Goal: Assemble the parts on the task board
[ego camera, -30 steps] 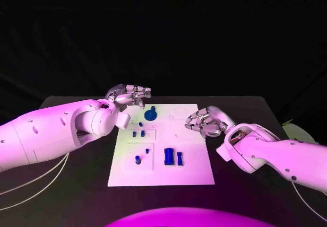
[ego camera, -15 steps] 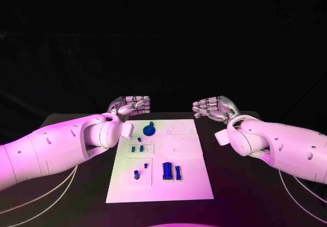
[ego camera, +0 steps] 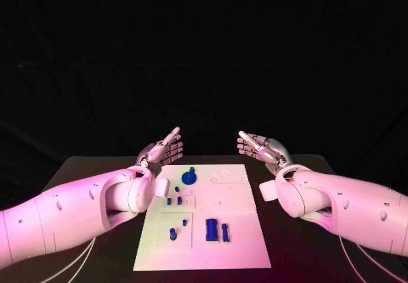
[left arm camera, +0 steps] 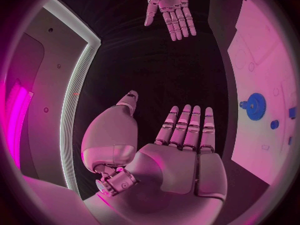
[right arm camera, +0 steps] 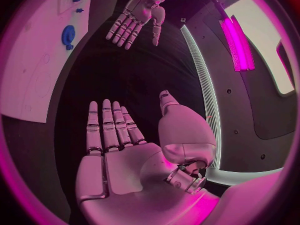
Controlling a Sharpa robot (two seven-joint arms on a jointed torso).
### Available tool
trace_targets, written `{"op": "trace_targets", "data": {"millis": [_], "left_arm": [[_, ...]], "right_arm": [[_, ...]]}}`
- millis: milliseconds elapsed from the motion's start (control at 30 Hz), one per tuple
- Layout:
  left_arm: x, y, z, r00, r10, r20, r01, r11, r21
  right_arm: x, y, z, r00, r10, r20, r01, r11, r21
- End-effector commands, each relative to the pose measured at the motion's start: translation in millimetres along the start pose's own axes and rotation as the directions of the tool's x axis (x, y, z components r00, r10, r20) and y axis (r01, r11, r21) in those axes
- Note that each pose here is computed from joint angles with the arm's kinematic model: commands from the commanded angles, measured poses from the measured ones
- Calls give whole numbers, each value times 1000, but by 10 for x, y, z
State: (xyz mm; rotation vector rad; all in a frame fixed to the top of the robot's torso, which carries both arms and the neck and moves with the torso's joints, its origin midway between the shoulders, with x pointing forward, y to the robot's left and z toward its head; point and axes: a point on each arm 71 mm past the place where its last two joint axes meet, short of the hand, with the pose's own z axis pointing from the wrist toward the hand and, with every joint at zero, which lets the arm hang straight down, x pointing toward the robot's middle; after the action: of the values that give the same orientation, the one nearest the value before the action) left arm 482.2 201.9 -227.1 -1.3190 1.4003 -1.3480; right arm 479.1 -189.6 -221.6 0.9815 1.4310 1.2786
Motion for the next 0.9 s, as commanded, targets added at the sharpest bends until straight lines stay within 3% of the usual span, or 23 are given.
{"op": "trace_targets", "data": {"millis": [33,100,300,900], "left_arm": [[27,-34,-70,992,65,112,-77,992,104],[71,-12,-119,988,76,135,-92,988,121],[125,11,-180,983,89,162,-112,984,141],[130,13,-185,982,90,164,-114,983,142]], "right_arm": [[-29,-5,-75,986,85,144,-83,996,-16],[-8,-14,-121,978,113,177,-113,994,-13],[16,-25,-174,967,141,213,-143,990,-8],[17,-25,-176,966,142,214,-144,990,-7]]}}
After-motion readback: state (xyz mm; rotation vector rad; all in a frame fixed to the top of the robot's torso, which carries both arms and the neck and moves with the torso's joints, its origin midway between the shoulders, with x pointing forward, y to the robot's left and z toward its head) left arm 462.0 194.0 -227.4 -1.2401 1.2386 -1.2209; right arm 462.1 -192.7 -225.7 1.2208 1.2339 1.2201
